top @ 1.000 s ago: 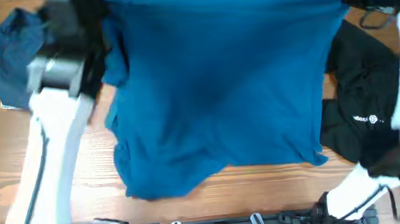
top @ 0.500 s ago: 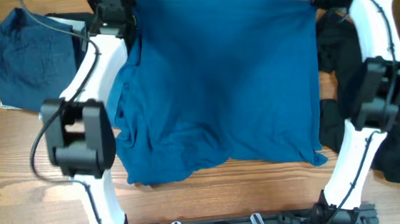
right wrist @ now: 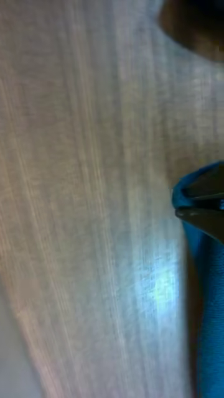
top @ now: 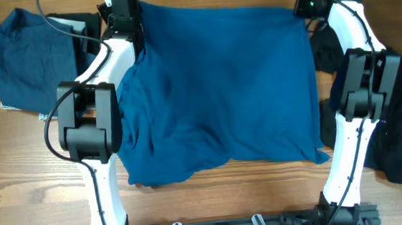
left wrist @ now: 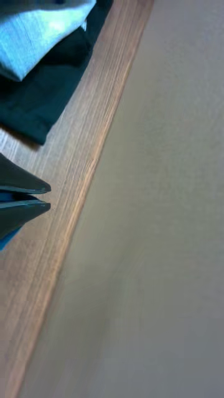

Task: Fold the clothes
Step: 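Lay the stretched shirt flat on the table center with both grippers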

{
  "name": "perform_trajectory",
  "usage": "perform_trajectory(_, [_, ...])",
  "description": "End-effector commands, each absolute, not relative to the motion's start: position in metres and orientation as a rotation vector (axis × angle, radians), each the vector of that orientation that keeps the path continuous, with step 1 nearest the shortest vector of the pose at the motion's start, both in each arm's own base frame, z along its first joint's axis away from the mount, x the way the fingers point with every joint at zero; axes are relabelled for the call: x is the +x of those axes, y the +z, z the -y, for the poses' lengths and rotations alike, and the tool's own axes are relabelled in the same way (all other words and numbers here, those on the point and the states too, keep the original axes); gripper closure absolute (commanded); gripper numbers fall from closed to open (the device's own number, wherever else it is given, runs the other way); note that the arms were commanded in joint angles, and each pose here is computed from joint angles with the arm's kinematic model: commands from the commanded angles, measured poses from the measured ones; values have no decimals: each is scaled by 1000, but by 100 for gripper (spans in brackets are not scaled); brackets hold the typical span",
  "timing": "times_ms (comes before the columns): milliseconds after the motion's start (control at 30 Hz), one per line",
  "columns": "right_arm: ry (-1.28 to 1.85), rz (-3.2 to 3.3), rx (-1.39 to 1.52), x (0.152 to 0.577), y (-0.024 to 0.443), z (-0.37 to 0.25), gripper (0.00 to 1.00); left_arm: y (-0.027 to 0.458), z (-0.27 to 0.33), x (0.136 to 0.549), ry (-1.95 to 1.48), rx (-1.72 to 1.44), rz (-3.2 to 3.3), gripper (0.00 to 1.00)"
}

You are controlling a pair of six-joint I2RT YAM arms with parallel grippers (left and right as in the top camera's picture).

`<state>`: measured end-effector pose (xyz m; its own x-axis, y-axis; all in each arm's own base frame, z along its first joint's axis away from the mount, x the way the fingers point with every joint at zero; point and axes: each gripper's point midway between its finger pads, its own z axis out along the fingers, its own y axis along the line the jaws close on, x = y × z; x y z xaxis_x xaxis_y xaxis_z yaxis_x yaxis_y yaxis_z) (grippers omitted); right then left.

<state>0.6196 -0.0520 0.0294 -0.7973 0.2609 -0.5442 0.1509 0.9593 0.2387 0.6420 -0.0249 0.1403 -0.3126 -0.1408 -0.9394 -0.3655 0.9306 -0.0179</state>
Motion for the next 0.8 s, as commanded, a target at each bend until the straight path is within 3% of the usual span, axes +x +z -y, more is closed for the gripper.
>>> perform_trajectory(0, [284,-2469,288,614,76,55,96,140,28,634,323,-266,-1961,96])
perform_trajectory(433, [297,-2512,177,569,151,45,96,199,30,597,371,-184,-2038,96])
perform_trajectory(600, [309,-2656,176,535,139,40,96,214,25,569,400,-163,-2114,96])
perform_trajectory(767, [334,-2817,181,498,124,37,96,196,19,541,440,-154,-2254,96])
